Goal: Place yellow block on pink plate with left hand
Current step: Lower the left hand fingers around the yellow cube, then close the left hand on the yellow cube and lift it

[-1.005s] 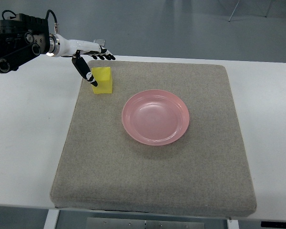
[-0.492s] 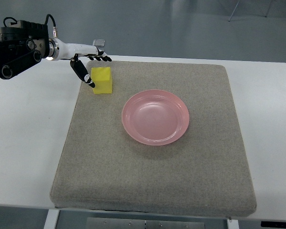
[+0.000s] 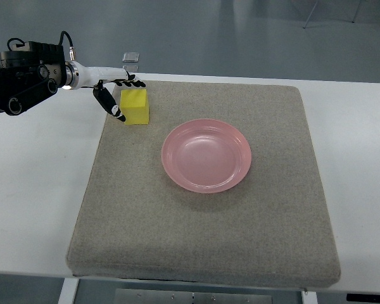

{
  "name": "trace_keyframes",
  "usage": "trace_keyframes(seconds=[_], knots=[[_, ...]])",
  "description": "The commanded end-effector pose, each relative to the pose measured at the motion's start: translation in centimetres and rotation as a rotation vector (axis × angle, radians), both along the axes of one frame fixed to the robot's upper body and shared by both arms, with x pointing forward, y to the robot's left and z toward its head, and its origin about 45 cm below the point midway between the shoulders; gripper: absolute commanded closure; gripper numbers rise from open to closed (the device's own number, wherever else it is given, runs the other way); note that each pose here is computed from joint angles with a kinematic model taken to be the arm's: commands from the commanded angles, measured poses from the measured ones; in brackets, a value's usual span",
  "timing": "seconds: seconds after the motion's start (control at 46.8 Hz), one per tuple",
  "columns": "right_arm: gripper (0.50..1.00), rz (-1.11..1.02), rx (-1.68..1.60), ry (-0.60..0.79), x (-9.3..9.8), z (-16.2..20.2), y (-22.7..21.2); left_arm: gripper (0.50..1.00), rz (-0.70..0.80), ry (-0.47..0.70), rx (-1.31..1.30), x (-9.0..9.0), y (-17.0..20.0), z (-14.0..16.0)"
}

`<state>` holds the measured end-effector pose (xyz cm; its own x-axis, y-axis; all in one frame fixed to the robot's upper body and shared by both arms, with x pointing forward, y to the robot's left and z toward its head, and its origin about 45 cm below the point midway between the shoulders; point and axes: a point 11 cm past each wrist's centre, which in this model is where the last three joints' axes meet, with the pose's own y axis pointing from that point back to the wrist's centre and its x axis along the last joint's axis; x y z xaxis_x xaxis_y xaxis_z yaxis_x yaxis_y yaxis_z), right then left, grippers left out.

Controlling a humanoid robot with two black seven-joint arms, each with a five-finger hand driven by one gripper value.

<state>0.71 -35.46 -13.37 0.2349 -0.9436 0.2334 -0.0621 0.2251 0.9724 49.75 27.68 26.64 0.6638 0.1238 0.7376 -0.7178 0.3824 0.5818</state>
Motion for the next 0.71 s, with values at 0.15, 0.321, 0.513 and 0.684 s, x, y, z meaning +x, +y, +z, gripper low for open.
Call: trace_keyframes(seconds=[0.15, 0.321, 0.513, 0.684], knots=[[0.576, 0.0, 0.0, 0.0, 0.0, 0.0, 0.0, 0.57, -0.021, 0.01, -0.003, -0.1, -1.1, -0.6], [0.576, 0.0, 0.0, 0.0, 0.0, 0.0, 0.0, 0.611, -0.026, 0.017, -0.002, -0.2, -1.4, -1.0], [0.576, 0.0, 0.0, 0.0, 0.0, 0.0, 0.0, 0.656, -0.025, 0.018, 0.005, -0.3, -1.4, -1.4], [0.576, 0.0, 0.0, 0.0, 0.0, 0.0, 0.0, 0.722, -0.006, 0.006, 0.007, -0.1, -0.9, -1.7]])
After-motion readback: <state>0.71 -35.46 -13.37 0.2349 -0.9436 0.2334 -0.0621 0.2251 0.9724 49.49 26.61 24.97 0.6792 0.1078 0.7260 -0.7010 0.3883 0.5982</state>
